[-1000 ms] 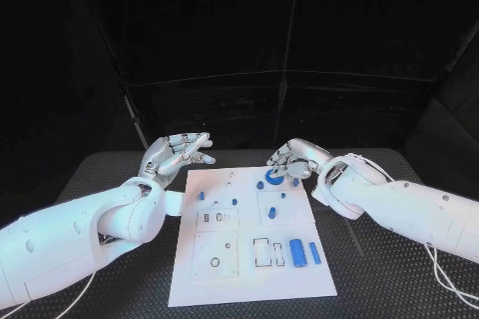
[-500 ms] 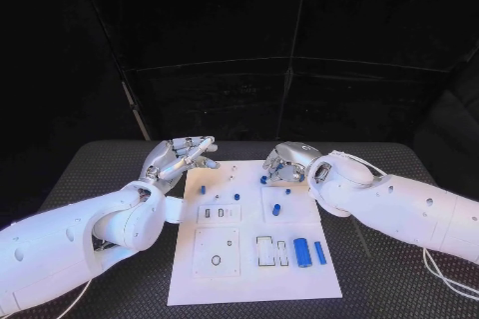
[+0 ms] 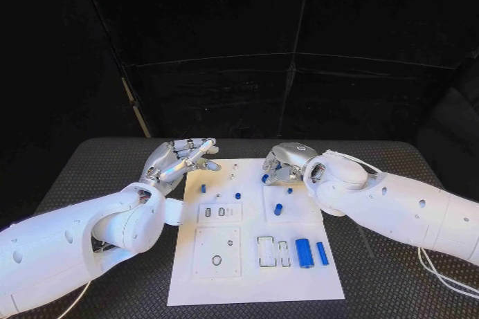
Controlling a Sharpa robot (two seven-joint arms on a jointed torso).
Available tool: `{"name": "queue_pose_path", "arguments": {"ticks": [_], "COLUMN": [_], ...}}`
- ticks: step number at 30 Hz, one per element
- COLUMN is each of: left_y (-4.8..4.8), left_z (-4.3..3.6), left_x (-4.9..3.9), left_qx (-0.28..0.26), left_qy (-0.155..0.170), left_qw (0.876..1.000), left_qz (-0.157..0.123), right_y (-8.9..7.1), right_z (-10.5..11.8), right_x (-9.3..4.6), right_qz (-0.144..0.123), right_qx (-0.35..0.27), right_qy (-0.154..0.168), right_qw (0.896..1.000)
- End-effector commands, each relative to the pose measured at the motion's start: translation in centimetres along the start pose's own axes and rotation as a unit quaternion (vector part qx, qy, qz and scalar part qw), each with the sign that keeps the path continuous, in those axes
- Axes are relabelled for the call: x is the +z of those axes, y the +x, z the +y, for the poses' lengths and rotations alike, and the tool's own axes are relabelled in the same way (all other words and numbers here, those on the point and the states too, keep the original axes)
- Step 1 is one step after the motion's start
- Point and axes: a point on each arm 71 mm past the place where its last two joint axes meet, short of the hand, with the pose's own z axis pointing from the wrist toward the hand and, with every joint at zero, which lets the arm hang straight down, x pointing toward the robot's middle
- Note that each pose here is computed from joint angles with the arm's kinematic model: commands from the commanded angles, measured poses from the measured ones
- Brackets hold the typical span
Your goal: Assemble the parts on the task board
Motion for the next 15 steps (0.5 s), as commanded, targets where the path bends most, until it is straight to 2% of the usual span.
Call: {"name": "queue_pose_path", "arguments": {"ticks": [1, 15], "left_y": [0.21, 0.14], "left_z": [-0.14, -0.09], "left_x": [0.03, 0.05], "left_qx": [-0.002, -0.003], "left_qy": [0.003, 0.000], "left_qw": [1.000, 1.000], "left_qz": [0.010, 0.011], "right_y": [-0.03, 0.32], "right_z": [0.06, 0.08], "right_x": [0.22, 0.91], "right_qz": [0.008, 0.026], "right_qx": [-0.015, -0.020], "right_qy": [0.001, 0.005], "right_qw": [1.000, 0.999]}}
